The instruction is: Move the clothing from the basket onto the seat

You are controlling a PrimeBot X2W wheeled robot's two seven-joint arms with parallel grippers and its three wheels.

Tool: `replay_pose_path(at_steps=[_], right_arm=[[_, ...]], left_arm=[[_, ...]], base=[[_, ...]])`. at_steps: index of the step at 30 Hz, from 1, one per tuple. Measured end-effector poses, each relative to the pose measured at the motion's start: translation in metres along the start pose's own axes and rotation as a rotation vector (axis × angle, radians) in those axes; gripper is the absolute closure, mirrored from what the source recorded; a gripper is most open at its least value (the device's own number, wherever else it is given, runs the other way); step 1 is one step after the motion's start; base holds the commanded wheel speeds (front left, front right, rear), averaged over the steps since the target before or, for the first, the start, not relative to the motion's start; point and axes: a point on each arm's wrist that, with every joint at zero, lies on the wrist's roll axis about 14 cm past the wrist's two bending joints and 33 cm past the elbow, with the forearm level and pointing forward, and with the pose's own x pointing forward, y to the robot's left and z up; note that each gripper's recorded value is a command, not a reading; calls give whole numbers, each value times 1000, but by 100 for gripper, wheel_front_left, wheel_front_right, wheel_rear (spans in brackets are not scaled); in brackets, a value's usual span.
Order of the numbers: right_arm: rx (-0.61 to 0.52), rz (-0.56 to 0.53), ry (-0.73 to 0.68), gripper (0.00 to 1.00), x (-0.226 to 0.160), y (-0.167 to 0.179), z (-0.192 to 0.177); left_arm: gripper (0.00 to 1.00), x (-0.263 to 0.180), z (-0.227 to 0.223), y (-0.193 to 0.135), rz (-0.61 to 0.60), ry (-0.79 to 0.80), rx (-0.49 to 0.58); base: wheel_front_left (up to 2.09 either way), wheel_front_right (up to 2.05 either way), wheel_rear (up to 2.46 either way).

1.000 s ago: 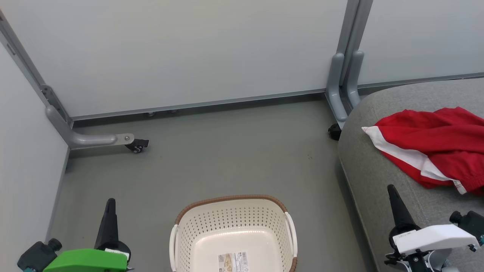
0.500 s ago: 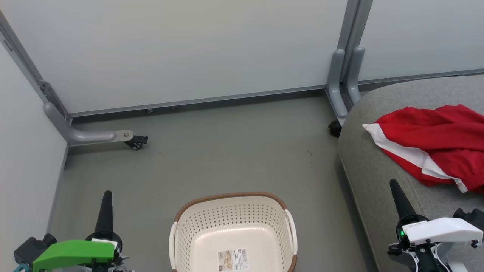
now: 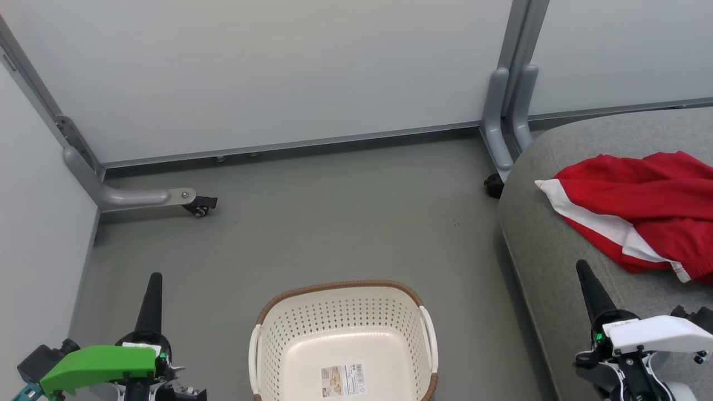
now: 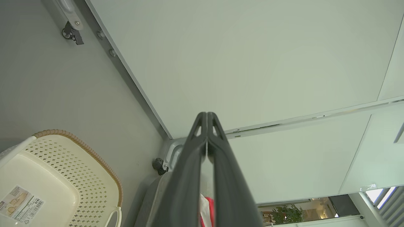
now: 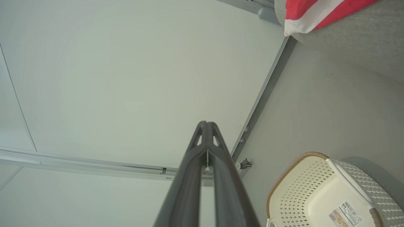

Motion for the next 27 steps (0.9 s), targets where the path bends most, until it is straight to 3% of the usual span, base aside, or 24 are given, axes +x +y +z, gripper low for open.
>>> replay_pose_path(at_steps=[27], right_arm=[[198, -2, 5, 100, 10, -2, 4]], left_arm=[[100, 13, 5, -2, -11, 2, -204]], base=[[0, 0, 0]])
